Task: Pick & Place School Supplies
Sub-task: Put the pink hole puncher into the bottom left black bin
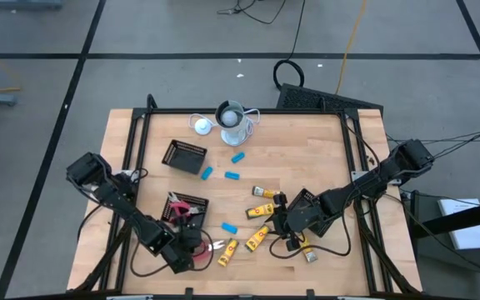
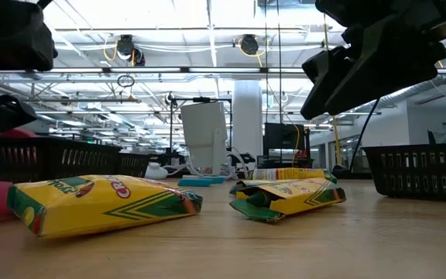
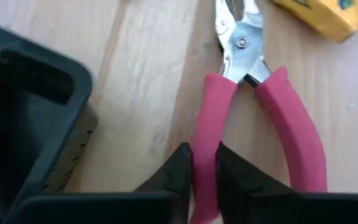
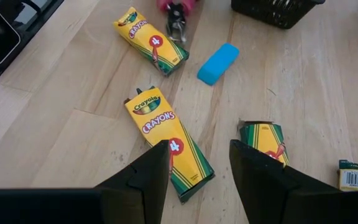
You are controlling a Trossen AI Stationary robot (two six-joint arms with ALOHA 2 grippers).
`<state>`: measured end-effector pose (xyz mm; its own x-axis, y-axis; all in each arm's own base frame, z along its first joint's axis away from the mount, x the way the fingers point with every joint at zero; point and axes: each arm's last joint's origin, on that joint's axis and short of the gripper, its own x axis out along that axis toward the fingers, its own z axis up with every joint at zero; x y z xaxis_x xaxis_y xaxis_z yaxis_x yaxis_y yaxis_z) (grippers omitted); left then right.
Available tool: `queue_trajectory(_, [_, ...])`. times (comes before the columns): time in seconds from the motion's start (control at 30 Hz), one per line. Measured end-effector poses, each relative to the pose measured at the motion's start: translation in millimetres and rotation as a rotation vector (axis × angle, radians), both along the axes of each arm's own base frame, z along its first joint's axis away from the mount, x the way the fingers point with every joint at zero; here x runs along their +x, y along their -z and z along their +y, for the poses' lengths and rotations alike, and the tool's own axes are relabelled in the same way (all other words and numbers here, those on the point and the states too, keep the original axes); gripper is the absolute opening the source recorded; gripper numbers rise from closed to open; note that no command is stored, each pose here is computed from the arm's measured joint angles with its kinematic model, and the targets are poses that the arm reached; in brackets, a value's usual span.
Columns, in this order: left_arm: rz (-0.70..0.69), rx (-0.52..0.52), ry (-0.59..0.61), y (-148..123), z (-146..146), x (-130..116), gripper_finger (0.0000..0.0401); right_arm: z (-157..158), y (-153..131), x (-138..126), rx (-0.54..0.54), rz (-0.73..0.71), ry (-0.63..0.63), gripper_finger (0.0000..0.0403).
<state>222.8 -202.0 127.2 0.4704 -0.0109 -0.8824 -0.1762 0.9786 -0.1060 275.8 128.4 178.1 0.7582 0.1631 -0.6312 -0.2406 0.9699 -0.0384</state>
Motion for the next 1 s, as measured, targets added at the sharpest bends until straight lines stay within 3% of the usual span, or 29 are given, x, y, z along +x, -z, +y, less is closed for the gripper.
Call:
queue_trajectory(0.17, [-0.015, -0.025, 0.053, -1.0, -4.8, 0.7, 0.0035, 0.0, 0.0, 0.0, 0.002, 0.001, 0.002, 0.0160])
queue_trajectory(0.67, [-0.021, -0.006, 0.040, -3.4, -9.2, -8.0, 0.0035, 0.0, 0.0, 0.0, 0.006, 0.001, 0.005, 0.0160])
queue_trajectory(0.83, [-0.032, 0.030, 0.045, -25.6, -9.2, -8.1, 0.0035, 0.0, 0.0, 0.0, 0.006, 0.001, 0.005, 0.0160])
queue_trajectory(1.0, [-0.001, 0.144, 0.044, -54.4, -8.8, -13.9, 0.0035, 0.0, 0.0, 0.0, 0.005, 0.001, 0.004, 0.0160])
